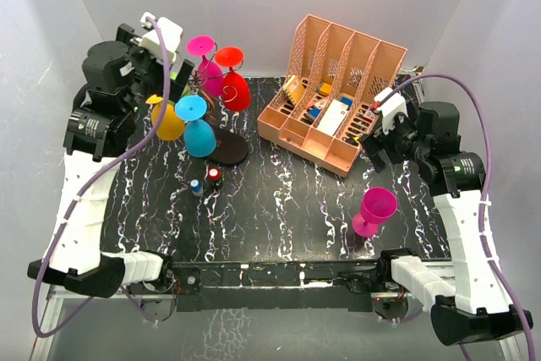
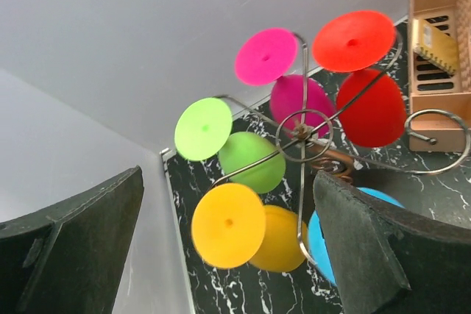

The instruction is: Place the wine glass upside down on the wine glass rack

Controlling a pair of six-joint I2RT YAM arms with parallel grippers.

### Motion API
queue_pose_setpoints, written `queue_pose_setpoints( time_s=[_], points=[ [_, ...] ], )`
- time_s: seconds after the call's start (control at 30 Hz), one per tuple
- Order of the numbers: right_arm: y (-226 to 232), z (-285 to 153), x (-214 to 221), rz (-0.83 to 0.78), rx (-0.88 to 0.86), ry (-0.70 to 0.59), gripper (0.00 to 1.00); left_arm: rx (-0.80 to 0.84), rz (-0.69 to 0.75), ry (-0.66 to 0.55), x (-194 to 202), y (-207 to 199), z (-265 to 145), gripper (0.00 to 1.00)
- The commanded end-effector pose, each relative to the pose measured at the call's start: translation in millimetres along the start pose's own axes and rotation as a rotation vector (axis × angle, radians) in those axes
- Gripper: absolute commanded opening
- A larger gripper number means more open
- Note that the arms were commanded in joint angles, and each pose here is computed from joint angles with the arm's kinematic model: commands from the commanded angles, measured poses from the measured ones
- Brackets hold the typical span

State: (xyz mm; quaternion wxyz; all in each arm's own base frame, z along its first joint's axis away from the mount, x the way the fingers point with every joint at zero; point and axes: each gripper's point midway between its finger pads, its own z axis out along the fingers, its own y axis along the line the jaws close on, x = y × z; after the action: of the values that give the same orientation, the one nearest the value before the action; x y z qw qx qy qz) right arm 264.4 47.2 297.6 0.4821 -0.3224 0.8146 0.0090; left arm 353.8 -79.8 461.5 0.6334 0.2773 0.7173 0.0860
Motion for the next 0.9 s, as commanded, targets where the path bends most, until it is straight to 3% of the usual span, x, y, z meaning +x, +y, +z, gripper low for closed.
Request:
queue_pose_setpoints(
  time_s=[0.0, 0.27, 0.6, 0.87],
  points=[
    [3, -13, 14, -0.008, 0.016, 0.037, 0.9, -0.026, -0.082, -0.06, -7, 17, -31, 0.97],
    [20, -24, 65, 0.033, -0.002, 0.165, 0.83, -0.118, -0.066, -0.061, -1, 40, -42, 0.97],
    [36, -20, 126, 0.068, -0.001, 0.335, 0.76, -0.083, -0.089, -0.09, -4, 35, -45, 0.97],
    [39, -1, 151, 0.105, -0.031, 0.434, 0.59, -0.052, -0.101, -0.096, -5, 30, -46, 0.97]
  ],
)
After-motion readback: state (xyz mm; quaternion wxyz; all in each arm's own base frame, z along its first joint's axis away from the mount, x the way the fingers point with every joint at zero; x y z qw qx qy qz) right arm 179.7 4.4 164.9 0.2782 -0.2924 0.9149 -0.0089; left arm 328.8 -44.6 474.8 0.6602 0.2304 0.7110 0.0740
